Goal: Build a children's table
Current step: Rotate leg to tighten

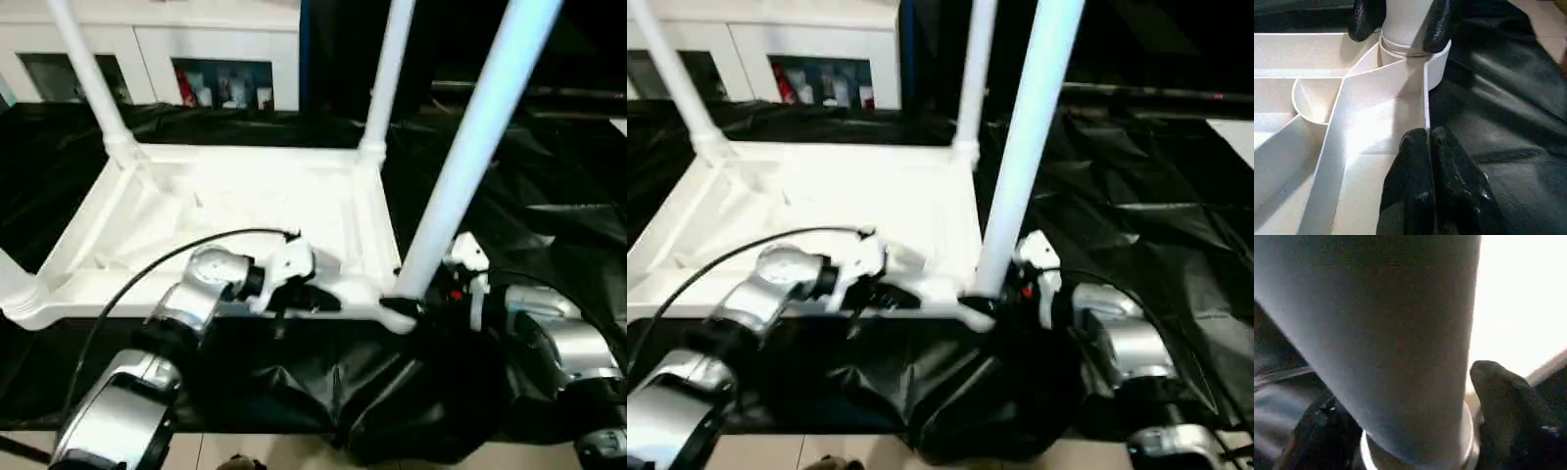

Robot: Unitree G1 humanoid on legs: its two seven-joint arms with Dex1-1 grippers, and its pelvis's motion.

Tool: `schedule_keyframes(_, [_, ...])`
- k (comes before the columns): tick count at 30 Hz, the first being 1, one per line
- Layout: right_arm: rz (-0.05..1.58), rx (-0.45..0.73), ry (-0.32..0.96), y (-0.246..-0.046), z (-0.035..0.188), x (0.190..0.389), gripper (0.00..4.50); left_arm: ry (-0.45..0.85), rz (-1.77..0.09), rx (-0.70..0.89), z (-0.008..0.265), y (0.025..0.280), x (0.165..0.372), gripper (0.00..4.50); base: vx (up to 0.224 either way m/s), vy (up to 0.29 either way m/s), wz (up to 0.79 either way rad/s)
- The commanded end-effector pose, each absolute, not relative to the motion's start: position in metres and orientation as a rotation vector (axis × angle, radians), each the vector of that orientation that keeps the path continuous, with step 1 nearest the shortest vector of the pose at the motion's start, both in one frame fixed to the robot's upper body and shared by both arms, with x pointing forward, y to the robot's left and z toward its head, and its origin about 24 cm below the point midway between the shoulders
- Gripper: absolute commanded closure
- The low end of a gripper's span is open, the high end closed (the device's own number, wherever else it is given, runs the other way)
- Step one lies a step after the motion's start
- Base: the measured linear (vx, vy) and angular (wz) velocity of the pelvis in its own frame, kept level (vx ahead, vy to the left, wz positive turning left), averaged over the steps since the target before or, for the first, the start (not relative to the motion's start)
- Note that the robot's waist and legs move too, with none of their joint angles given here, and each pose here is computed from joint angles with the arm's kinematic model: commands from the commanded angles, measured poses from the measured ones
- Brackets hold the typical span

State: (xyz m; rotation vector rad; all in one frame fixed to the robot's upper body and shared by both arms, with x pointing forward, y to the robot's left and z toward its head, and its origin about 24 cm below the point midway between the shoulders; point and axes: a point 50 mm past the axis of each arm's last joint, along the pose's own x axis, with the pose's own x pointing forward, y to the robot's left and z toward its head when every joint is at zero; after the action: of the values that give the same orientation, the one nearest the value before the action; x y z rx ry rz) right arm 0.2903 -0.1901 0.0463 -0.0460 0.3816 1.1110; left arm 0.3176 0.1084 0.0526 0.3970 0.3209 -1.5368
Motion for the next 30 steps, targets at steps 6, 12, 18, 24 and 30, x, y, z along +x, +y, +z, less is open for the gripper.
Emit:
schedule_keyframes(6, [1.13,-0.061,0.377,-0.194,0.054,0.292,1.25,0.327,-1.61,0.402,0.056,0.111,0.312,4.5,0.0,0.0,0.0])
schedule_keyframes(12, [1.161,-0.013,0.379,-0.186,0.05,0.288,1.8,0.309,-1.59,0.382,0.056,0.107,0.312,4.5,0.0,0.0,0.0])
schedule_keyframes(18, [0.993,0.02,0.375,-0.178,0.032,0.285,1.93,0.282,-1.424,0.382,0.054,0.093,0.325,4.5,0.0,0.0,0.0])
schedule_keyframes(24, [0.644,0.069,0.358,-0.165,0.015,0.301,1.98,0.246,-1.228,0.338,0.055,0.06,0.34,4.5,0.0,0.0,0.0])
schedule_keyframes(30, [0.514,0.127,0.361,-0.133,0.008,0.307,1.99,0.2,-1.19,0.323,0.058,0.025,0.34,4.5,0.0,0.0,0.0])
